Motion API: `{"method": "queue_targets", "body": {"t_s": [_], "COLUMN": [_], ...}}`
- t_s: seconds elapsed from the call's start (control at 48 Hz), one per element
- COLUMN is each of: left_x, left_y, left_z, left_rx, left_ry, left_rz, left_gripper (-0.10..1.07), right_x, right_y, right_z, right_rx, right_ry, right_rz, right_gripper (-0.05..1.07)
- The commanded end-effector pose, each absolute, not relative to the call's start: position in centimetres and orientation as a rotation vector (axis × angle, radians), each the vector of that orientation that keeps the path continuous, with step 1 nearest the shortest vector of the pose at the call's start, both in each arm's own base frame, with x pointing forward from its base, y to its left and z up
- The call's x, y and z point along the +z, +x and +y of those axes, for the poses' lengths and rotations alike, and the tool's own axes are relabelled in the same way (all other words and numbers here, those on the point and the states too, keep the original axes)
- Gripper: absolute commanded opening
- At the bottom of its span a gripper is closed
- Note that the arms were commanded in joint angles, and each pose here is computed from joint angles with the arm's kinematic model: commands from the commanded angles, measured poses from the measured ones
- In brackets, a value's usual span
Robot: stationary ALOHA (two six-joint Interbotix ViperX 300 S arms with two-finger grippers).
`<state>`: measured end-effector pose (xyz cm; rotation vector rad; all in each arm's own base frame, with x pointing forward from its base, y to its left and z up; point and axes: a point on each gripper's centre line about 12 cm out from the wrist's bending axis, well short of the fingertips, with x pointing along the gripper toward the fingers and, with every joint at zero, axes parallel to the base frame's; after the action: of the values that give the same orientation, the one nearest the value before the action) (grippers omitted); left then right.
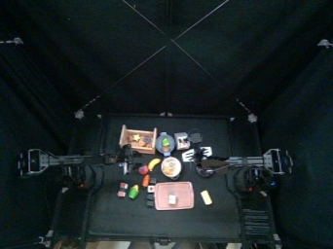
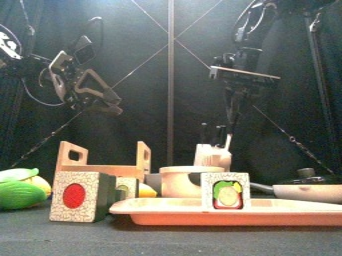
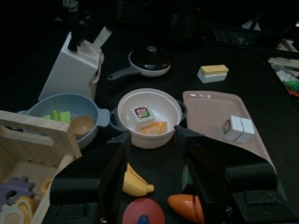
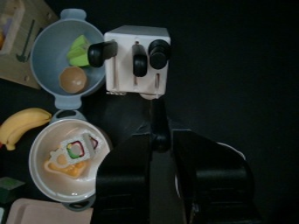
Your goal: Pull out knife
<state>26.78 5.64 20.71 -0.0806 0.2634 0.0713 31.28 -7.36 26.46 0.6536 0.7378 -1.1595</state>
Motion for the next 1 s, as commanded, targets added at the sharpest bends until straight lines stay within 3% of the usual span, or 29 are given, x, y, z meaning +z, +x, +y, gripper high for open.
{"method": "queue_targets", "body": {"t_s": [0.0, 0.542, 0.979], "left_x": [21.3, 21.2, 21.0], "left_y": [27.0, 27.0, 26.9], "left_z": [5.7, 5.7, 5.7], "left_rx": [0.070, 0.070, 0.072], "left_ry": [-0.076, -0.077, -0.078], "left_rz": [0.246, 0.247, 0.251], "left_gripper": [0.83, 0.83, 0.83], "right_x": [28.8, 32.9, 32.8], "right_y": [31.1, 31.8, 31.8], "right_z": [-6.8, -3.4, -1.8], "right_rx": [-1.122, -1.038, -0.991], "right_ry": [0.688, 0.677, 0.653], "right_rz": [0.686, 0.641, 0.658], "right_gripper": [0.50, 0.50, 0.50]}}
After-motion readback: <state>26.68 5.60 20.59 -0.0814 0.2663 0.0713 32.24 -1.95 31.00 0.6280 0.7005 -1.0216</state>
